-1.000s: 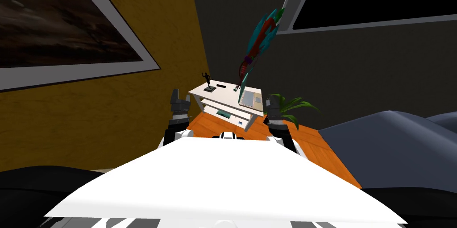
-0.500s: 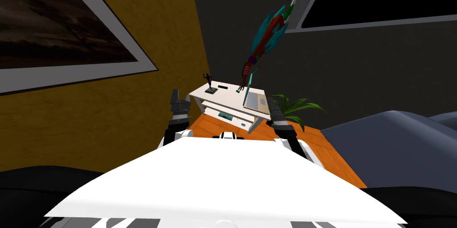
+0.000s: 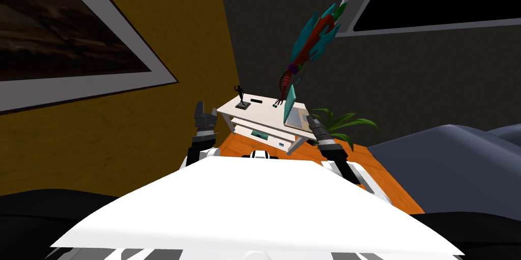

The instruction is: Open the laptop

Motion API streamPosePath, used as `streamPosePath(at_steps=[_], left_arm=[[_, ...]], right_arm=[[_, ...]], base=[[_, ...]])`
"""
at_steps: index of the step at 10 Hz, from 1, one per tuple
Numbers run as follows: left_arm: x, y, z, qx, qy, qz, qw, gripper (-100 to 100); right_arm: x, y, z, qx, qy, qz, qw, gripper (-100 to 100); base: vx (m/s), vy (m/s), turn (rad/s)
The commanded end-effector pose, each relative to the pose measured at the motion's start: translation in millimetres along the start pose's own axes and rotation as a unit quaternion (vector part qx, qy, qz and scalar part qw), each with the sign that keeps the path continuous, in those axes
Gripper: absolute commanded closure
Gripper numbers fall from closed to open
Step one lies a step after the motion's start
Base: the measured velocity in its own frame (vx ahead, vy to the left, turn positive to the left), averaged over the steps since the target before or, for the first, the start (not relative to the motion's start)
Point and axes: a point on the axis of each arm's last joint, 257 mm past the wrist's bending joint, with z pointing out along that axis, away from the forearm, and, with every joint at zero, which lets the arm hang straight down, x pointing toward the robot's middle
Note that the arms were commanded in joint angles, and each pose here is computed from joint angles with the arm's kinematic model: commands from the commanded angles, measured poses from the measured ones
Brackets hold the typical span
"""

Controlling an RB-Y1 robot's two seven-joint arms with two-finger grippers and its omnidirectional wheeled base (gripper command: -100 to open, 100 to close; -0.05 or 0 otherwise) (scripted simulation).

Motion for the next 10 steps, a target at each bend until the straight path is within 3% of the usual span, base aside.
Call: streamPosePath(at_steps=[1, 4, 8, 9, 10], left_arm=[[0.0, 0.0, 0.0, 0.000, 0.000, 0.000, 1.0000, 0], [0.0, 0.0, 0.0, 0.000, 0.000, 0.000, 1.0000, 0], [0.0, 0.0, 0.0, 0.000, 0.000, 0.000, 1.0000, 0], [0.0, 0.0, 0.0, 0.000, 0.000, 0.000, 1.0000, 0], [0.0, -0.1, 0.1, 0.000, 0.000, 0.000, 1.0000, 0]], right_arm=[[-5.9, -25.5, -3.2, 0.023, 0.028, -0.084, 0.9958, -100], [-16.6, -58.5, -7.3, 0.047, 0.061, -0.185, 0.9798, -100], [-42.1, -103.1, -11.4, 0.078, 0.100, -0.317, 0.9399, -100], [-42.4, -102.5, -10.6, 0.076, 0.101, -0.319, 0.9392, -100], [-50.9, -112.5, -10.7, 0.083, 0.109, -0.352, 0.9260, -100]], base=[[0.106, 0.184, -0.057], [0.108, 0.191, -0.071], [0.101, 0.194, -0.072], [0.075, 0.141, -0.023], [0.058, 0.102, -0.024]])
